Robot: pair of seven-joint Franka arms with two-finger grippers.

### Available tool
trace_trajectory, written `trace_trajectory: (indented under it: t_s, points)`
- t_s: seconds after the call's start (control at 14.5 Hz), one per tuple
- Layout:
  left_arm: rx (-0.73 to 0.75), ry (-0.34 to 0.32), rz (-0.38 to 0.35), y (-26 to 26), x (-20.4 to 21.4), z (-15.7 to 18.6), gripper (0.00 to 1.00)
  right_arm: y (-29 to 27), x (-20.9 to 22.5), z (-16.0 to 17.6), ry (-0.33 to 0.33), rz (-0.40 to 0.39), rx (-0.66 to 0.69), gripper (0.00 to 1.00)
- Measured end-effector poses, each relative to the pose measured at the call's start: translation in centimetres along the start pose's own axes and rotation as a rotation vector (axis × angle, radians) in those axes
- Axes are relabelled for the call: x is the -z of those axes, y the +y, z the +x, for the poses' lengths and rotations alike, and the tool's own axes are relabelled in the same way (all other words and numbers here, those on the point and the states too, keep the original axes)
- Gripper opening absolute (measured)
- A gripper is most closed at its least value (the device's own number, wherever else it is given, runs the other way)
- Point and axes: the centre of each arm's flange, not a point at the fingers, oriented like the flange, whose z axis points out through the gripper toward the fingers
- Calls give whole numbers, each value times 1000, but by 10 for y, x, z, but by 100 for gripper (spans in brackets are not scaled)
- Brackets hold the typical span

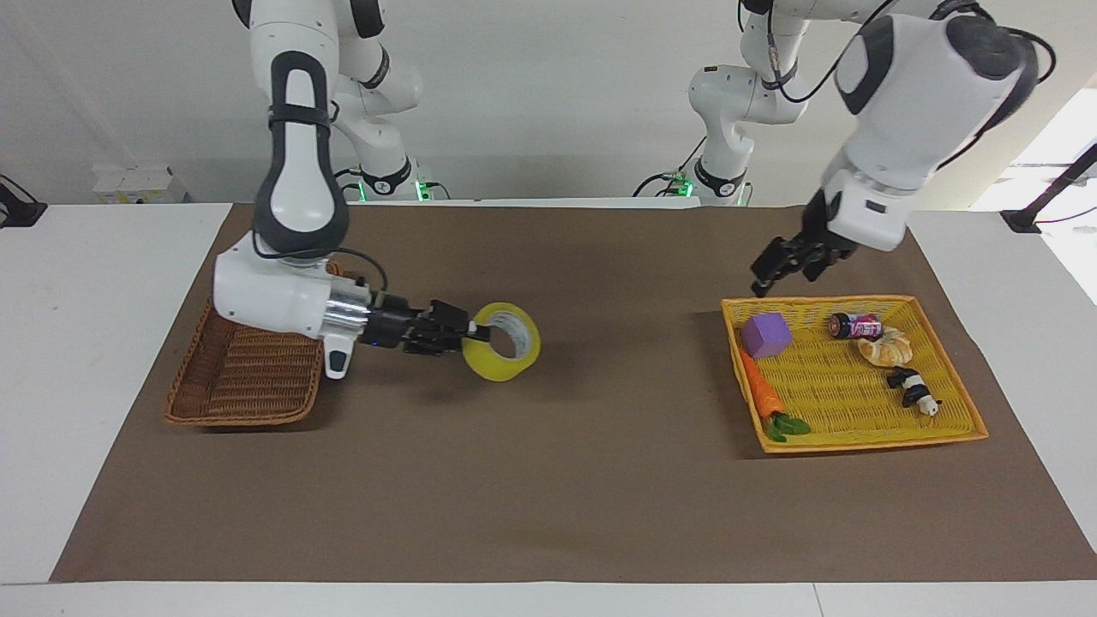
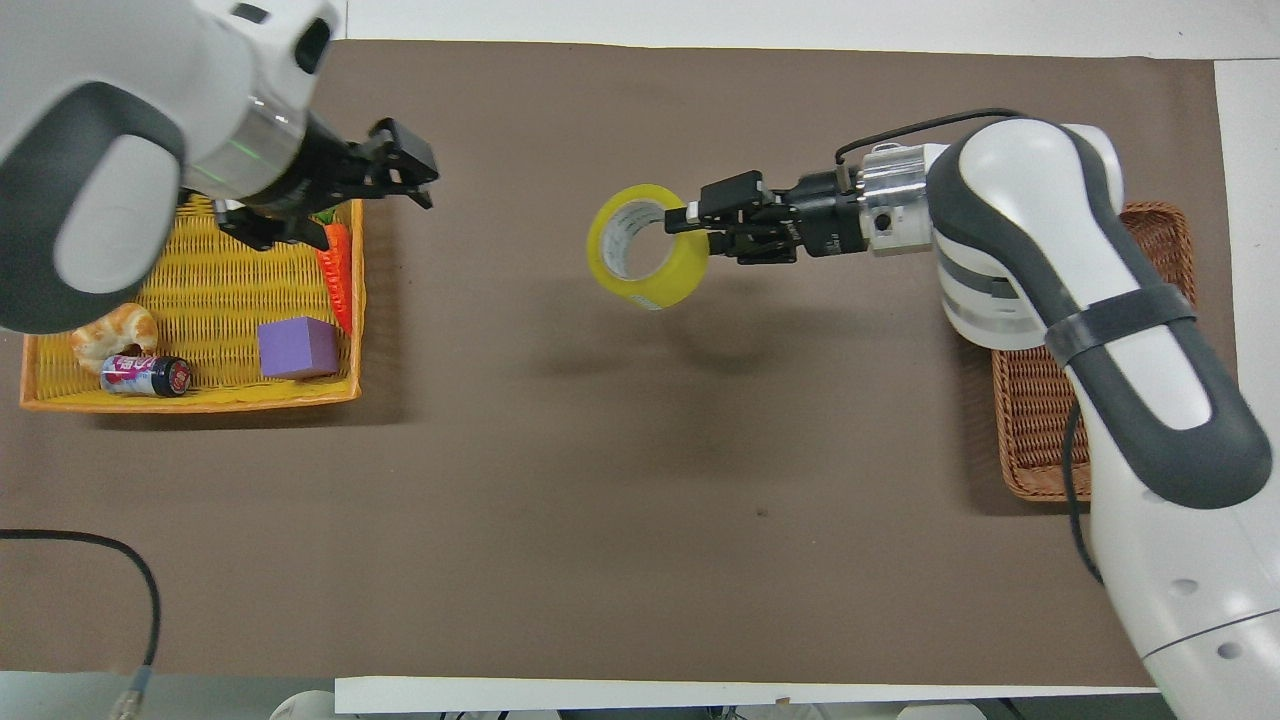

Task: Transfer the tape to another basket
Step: 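Carry the tape with the right gripper over the brown basket and lower it, then open the right gripper to release the tape into the brown basket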

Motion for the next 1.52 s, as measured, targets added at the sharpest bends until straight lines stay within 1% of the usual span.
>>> trace_trajectory:
  t_s: [0.14,0.34,0.48,0.62,0.76,0.97,1.03,1.24,1.31,1.45,1.52]
  points:
    - [20,11,22,-66,5,28,100,42,75,-6,9,-42,37,54]
    - [78,15,31,-146,8,50,100,108,178,-41,6,-89,83,54]
    - [112,14,31,-171,7,55,100,147,236,-72,-3,-140,131,54]
    - [127,15,31,-179,8,56,100,174,266,-96,-17,-173,202,54]
    - [128,14,32,-180,7,56,100,191,268,-105,-41,-183,235,54]
    - [127,17,35,-180,8,55,100,208,247,-105,-57,-184,251,54]
    - [127,19,48,-182,8,55,100,215,240,-105,-60,-184,255,54]
    - [119,14,137,-186,9,52,100,230,230,-103,-65,-187,258,54]
    - [114,19,149,-185,13,50,100,230,229,-103,-63,-190,258,55]
    - [103,39,158,-180,32,37,100,230,230,-101,-54,-205,262,71]
    - [93,40,171,-176,42,28,100,229,232,-99,-50,-217,266,83]
